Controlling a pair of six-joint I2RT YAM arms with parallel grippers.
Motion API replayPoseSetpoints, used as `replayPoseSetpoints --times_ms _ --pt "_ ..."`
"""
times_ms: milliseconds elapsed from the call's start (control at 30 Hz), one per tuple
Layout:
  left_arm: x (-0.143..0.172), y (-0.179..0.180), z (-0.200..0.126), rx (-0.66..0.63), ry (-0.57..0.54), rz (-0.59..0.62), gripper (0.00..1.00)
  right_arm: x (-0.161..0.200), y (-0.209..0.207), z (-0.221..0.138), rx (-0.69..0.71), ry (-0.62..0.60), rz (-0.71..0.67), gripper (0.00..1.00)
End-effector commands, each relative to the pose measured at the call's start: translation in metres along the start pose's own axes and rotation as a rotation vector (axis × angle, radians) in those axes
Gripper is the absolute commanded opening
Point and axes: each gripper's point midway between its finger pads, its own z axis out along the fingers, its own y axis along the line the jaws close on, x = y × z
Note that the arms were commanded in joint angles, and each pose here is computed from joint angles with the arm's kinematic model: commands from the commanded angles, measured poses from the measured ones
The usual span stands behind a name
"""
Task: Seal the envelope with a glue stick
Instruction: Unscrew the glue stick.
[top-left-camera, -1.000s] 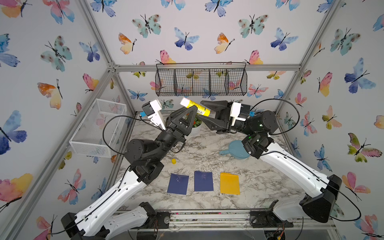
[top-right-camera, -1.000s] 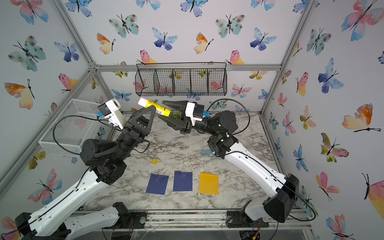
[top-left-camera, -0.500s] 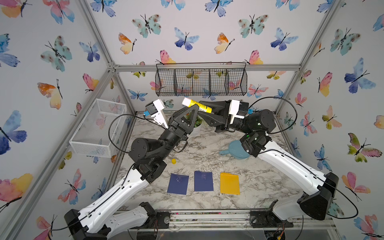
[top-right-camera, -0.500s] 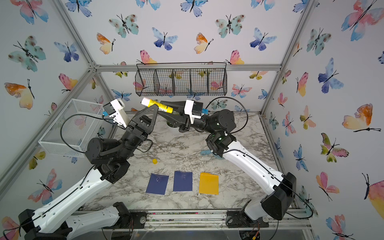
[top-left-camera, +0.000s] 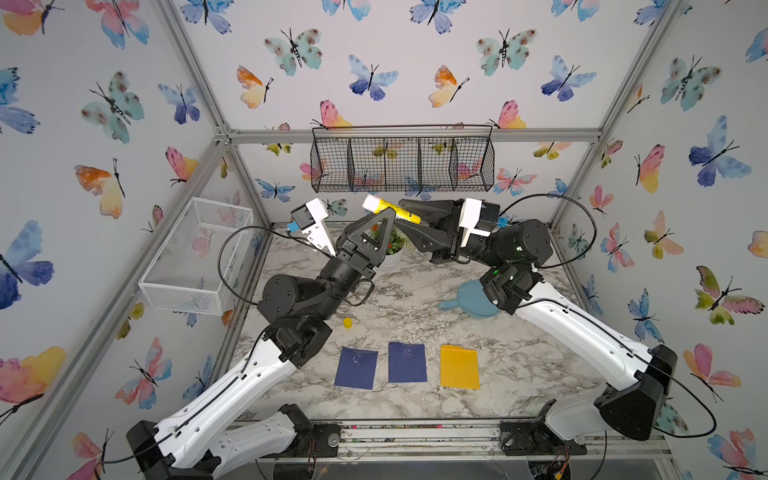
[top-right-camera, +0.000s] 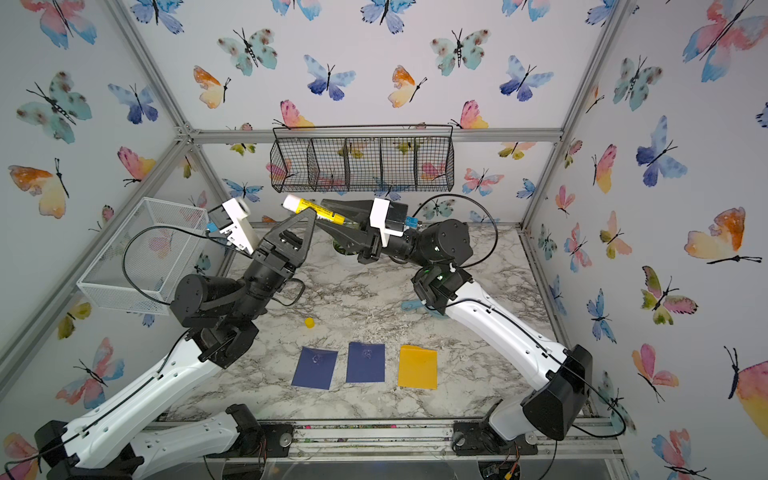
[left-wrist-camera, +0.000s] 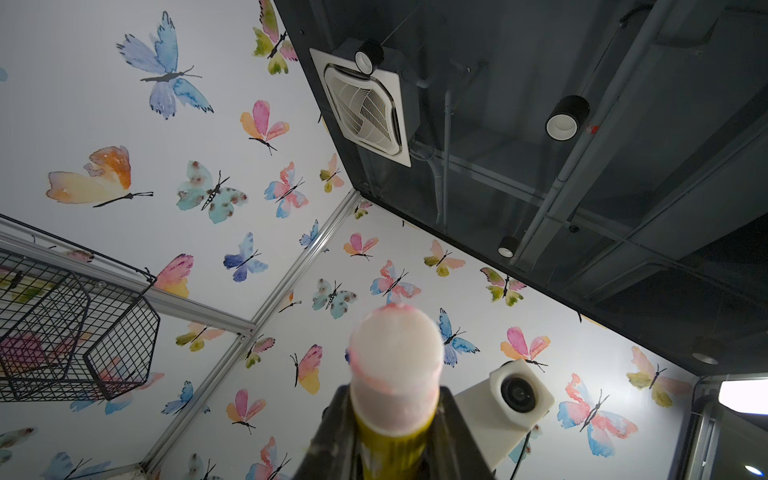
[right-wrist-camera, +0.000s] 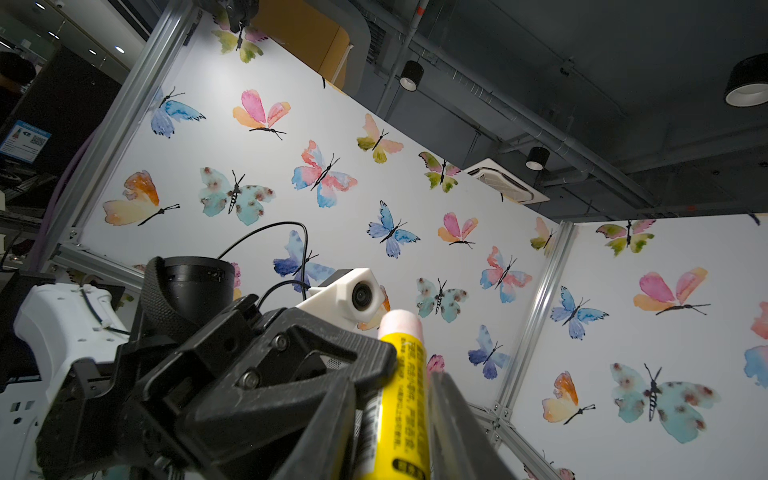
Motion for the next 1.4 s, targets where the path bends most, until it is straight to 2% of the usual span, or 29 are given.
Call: replayPoseSetpoints --times_ms 0,100,433,1367 --pt "-0.011 -0.011 -0.002 0.026 -0.027 0.001 0.00 -0.011 -0.007 0.004 0.018 -0.022 -0.015 0.35" --pt "-0.011 -0.013 -0.002 0.032 -0.026 0.000 0.00 -0.005 -0.007 0.005 0.015 -0.006 0.001 0.38" --pt "-0.017 -0.013 -0.005 0.021 -0.051 0.018 0.00 0.000 0.002 0.001 -0.019 0.021 0.024 0.38" --pt "-0.010 -0.010 -0.003 0.027 -0.031 0.004 0.00 0.003 -0.003 0.003 0.001 0.035 0.042 0.34"
